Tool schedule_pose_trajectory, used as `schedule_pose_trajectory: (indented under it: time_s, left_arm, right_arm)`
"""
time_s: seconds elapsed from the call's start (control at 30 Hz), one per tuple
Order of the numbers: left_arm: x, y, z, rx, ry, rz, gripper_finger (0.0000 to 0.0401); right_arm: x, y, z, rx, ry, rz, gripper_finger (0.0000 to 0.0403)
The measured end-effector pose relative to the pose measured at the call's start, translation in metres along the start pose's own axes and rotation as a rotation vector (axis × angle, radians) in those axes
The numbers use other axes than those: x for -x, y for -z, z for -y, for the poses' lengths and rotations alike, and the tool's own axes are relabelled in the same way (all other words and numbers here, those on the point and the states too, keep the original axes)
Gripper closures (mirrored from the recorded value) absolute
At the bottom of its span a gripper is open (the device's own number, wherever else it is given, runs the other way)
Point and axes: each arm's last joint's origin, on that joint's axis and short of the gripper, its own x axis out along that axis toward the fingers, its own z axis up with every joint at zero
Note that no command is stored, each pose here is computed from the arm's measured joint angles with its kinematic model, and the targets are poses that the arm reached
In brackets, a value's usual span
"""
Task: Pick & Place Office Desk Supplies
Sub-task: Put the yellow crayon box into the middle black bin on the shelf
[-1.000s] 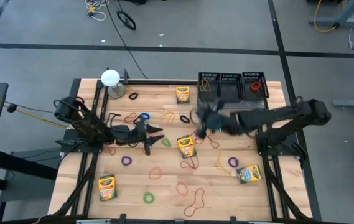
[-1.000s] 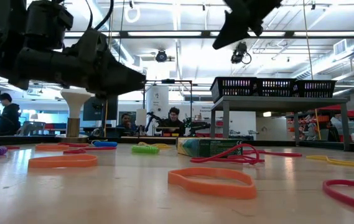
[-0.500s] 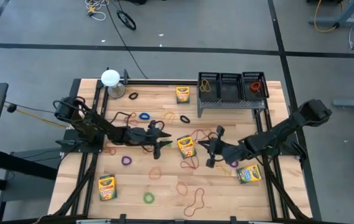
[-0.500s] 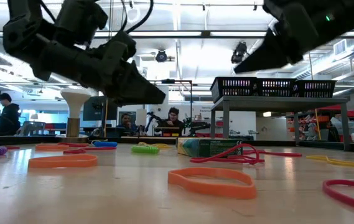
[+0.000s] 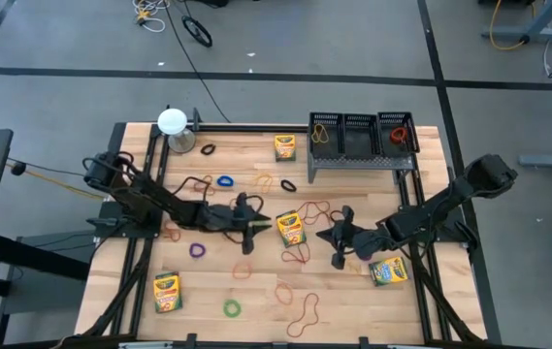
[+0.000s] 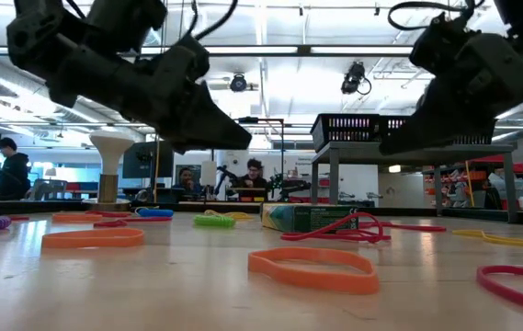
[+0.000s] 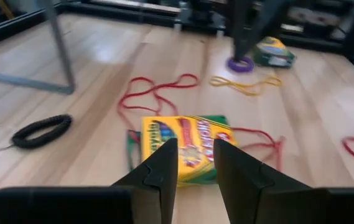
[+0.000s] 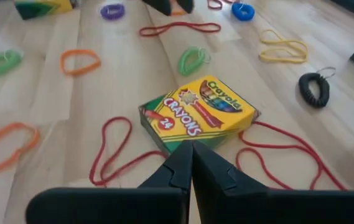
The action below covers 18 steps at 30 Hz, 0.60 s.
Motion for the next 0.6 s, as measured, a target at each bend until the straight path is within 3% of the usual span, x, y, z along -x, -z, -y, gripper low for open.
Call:
schedule_pose_trajectory:
  time_s: [0.1,0.27,0.6]
  left_arm:
    - [-0.006,-0.003,-0.009,0.050,-0.026,-0.020,0.0292]
    - [-0.022,-0.013,-0.022,0.096,-0.060,-0.169,0.0280]
    - [-0.063,-0.026,-0.029,0.086,-0.061,-0.280,0.0195]
  right_arm:
    - [0.000,0.004,0.002,-0.033,-0.007,0.017,0.0383]
    - [0.001,0.008,0.005,-0.043,-0.016,0.039,0.0383]
    - [0.002,0.012,0.007,-0.043,-0.016,0.041,0.0382]
